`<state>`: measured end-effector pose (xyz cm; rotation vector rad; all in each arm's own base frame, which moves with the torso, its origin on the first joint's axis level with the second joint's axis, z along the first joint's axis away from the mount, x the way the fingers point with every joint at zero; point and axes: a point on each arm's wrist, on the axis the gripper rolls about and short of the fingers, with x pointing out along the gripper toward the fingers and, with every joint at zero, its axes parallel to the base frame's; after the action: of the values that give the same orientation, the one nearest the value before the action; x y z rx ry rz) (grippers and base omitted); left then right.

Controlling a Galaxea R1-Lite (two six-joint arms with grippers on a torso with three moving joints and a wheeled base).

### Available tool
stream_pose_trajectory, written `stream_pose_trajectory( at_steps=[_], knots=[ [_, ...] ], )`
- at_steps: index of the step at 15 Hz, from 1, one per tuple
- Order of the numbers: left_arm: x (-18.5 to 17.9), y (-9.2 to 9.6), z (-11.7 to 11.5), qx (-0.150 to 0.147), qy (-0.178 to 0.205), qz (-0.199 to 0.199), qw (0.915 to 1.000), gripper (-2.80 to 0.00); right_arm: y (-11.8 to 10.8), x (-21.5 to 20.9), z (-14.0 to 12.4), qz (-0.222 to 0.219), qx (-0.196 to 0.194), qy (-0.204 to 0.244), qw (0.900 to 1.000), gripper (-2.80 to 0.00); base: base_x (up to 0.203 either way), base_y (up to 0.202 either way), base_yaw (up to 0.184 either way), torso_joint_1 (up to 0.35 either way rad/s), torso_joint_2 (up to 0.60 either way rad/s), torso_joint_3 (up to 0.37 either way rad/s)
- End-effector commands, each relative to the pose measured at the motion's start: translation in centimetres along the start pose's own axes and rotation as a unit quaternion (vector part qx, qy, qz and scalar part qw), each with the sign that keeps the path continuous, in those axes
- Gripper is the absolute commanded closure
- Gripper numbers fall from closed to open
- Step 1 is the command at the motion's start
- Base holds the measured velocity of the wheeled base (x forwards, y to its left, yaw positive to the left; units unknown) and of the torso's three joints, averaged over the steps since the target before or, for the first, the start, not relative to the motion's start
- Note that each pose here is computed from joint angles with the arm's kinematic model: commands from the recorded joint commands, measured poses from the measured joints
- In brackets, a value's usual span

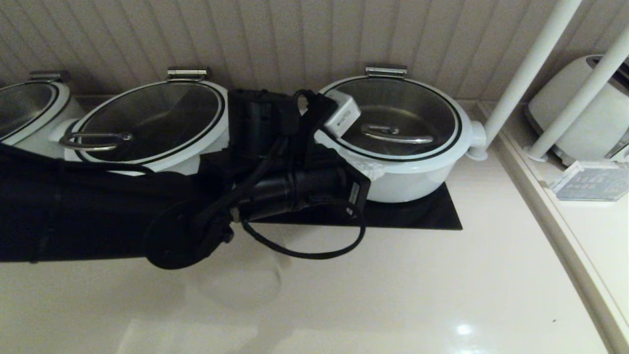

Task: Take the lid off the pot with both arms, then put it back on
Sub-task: Open the food pot lid a small opening with the left arm

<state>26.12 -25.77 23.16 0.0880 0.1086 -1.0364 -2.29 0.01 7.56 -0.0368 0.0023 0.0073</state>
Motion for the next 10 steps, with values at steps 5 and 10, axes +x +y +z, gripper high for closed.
stream_pose_trajectory(
  at_steps=[5,10],
  knots=[
    [1.2,1.5,0.5,0.018,-0.014,0.016,0.9996,0.00,0.0,0.0,0.0,0.000,0.001,0.000,1.000,0.00,0.000,0.000,0.000,0.000,0.00,0.000],
    [2.1,2.5,0.5,0.038,-0.019,0.025,0.9988,0.00,0.0,0.0,0.0,0.000,0.001,0.000,1.000,0.00,0.000,0.000,0.000,0.000,0.00,0.000]
  ],
)
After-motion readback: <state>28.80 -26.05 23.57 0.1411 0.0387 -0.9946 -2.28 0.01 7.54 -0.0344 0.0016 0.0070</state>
